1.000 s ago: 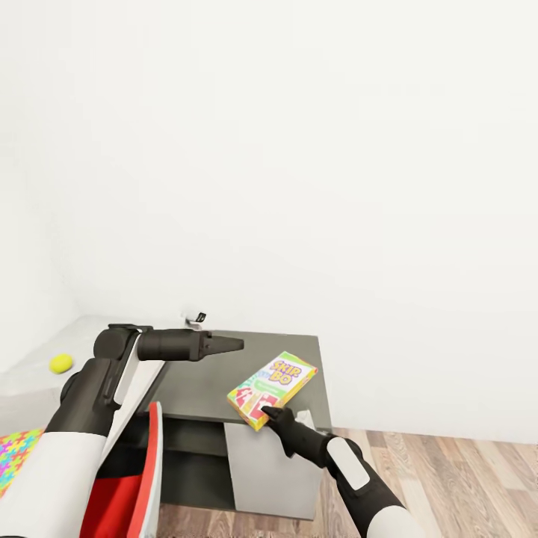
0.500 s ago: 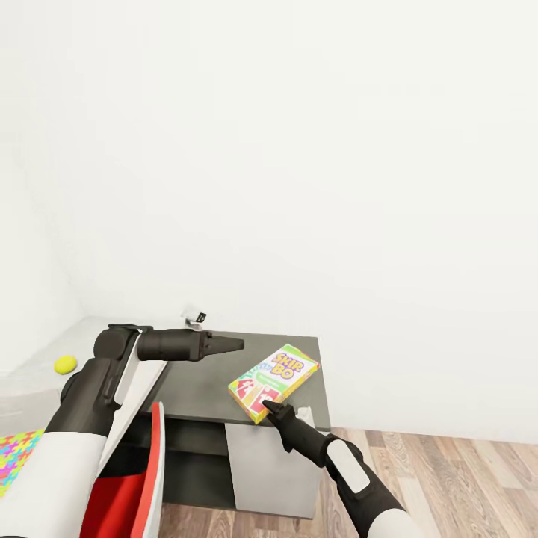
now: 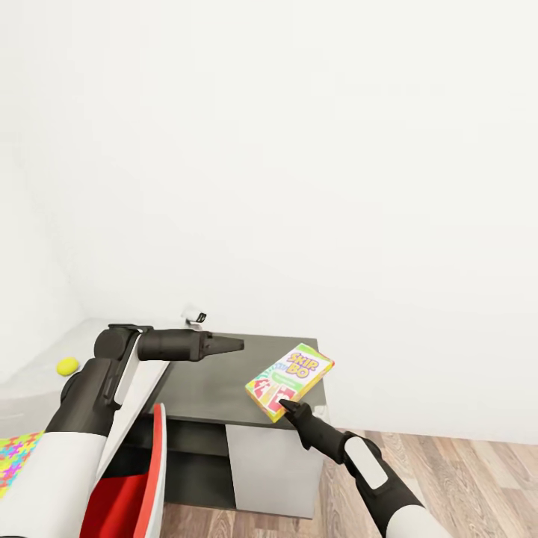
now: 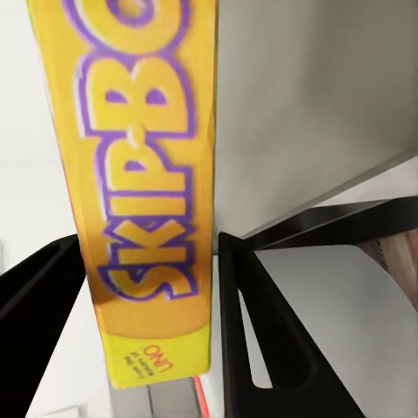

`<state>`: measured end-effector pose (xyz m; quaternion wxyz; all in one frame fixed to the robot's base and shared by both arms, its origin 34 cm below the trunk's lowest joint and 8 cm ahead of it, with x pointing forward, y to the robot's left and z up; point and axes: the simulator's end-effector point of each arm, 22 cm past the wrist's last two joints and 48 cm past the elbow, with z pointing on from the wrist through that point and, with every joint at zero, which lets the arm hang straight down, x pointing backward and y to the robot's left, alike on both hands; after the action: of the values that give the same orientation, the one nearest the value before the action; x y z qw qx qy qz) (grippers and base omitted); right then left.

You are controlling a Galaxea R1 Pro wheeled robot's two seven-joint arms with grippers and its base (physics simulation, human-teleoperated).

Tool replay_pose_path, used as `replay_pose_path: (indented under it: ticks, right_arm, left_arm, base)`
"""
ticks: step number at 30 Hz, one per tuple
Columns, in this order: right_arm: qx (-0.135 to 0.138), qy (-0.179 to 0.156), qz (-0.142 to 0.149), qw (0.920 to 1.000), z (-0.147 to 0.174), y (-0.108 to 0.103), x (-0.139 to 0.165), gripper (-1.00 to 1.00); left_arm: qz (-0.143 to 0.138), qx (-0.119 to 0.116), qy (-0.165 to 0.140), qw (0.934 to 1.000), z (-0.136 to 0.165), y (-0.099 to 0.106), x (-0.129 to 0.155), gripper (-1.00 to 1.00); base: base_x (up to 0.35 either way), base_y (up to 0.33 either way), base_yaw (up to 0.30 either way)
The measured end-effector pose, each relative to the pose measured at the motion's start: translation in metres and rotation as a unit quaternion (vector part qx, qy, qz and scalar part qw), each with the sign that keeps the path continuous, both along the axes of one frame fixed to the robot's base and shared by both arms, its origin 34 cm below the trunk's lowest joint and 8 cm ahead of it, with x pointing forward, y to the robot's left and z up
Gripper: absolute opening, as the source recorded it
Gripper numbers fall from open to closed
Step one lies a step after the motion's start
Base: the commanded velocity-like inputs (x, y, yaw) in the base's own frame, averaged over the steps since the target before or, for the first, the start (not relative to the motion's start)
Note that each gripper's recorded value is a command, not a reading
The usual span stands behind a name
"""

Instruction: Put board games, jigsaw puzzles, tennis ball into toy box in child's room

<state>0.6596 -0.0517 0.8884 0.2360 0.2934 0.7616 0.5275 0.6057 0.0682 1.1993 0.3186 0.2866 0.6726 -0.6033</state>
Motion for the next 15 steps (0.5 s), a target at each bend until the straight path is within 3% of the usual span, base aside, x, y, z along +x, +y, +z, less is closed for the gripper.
replay_pose_path:
  ticks: [7, 15]
  right_arm:
    - [0.002, -0.007, -0.002, 1.0, 0.011, -0.002, 0.001, -1.0]
    - [0.001, -0.042, -0.003, 0.9991, 0.042, -0.003, 0.008, -1.0]
  left_arm:
    - [0.001, 0.001, 0.001, 1.0, 0.005, 0.001, -0.002, 1.0]
    - [0.0, 0.001, 0.003, 1.0, 0.01, 0.0, -0.004, 1.0]
  base:
    - [0.0, 0.0, 0.014]
    - [-0.043, 0.0, 0.241]
